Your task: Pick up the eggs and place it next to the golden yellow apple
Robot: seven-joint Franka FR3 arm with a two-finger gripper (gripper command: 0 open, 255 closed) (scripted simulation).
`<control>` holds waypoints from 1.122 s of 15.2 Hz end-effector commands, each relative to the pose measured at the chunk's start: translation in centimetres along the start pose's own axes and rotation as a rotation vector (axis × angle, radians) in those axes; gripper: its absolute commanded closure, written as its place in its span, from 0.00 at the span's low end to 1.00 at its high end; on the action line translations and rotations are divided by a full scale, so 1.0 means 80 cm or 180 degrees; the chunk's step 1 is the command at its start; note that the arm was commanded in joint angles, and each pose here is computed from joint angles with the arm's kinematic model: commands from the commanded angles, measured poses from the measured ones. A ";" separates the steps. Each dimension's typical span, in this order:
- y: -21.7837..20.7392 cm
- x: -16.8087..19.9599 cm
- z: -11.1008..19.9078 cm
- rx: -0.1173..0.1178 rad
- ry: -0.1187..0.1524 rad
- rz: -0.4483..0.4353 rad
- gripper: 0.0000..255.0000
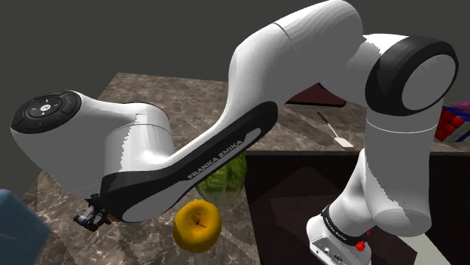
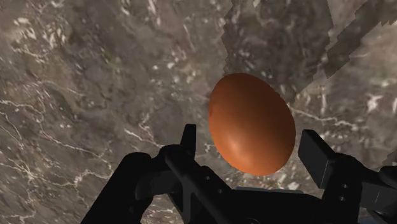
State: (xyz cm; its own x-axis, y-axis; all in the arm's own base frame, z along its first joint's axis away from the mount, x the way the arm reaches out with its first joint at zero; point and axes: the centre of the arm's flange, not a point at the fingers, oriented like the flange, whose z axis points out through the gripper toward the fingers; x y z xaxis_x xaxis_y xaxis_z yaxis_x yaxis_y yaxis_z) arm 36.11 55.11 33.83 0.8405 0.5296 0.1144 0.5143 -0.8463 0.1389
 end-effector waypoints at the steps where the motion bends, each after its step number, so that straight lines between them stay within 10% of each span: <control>1: 0.000 0.000 0.000 0.0000 0.0000 0.0000 0.00; 17: 0.000 0.000 -0.063 0.0000 0.0000 0.0000 0.00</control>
State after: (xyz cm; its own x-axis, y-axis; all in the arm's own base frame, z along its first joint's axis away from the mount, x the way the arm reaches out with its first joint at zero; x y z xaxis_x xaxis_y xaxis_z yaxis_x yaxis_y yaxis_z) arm 35.26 55.40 38.75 0.8405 0.5296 0.1146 0.5143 -0.8463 0.1389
